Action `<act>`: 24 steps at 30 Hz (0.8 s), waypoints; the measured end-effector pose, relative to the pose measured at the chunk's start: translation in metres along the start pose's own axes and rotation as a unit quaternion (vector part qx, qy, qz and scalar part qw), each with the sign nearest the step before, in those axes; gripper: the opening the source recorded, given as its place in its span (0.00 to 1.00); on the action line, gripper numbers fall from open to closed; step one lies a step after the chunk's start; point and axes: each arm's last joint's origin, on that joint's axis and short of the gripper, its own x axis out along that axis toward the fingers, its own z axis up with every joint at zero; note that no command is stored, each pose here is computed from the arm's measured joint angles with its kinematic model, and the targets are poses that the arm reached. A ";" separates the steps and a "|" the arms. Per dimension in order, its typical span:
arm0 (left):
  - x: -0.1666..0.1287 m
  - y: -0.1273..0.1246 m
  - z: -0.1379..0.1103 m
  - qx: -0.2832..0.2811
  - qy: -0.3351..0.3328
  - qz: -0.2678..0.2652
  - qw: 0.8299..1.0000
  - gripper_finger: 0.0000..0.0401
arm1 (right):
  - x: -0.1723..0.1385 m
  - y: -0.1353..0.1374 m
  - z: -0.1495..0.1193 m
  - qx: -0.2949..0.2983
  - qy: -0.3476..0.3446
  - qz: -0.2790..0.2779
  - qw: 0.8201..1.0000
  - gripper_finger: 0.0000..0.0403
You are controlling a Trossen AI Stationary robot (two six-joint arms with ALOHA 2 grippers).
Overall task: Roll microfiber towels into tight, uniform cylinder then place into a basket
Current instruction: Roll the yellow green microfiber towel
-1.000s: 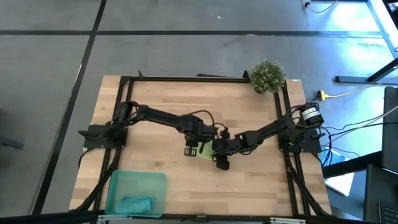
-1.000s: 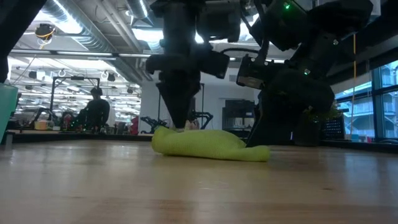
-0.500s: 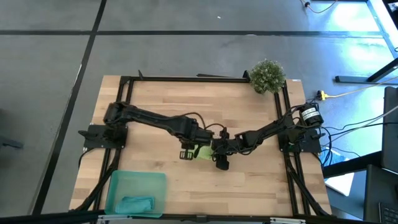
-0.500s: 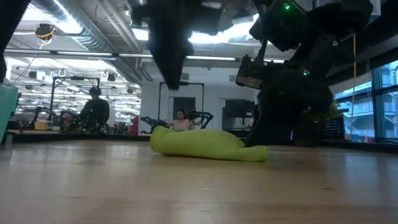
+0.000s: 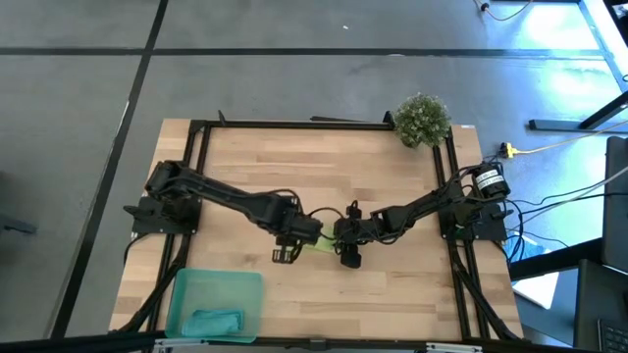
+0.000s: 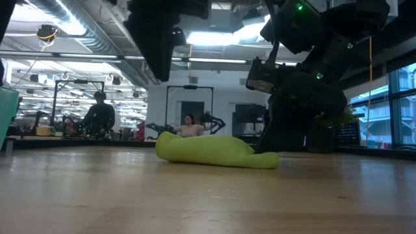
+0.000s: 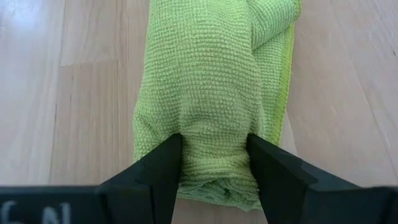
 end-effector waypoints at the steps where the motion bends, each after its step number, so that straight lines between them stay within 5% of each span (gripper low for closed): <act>1: 0.003 -0.002 -0.002 0.001 -0.008 -0.002 1.000 0.22 | 0.000 0.000 0.000 0.000 -0.001 0.000 1.000 0.46; 24: 0.010 -0.019 -0.007 0.018 -0.048 -0.018 0.999 0.22 | 0.000 0.005 0.013 0.013 -0.073 0.029 0.997 0.46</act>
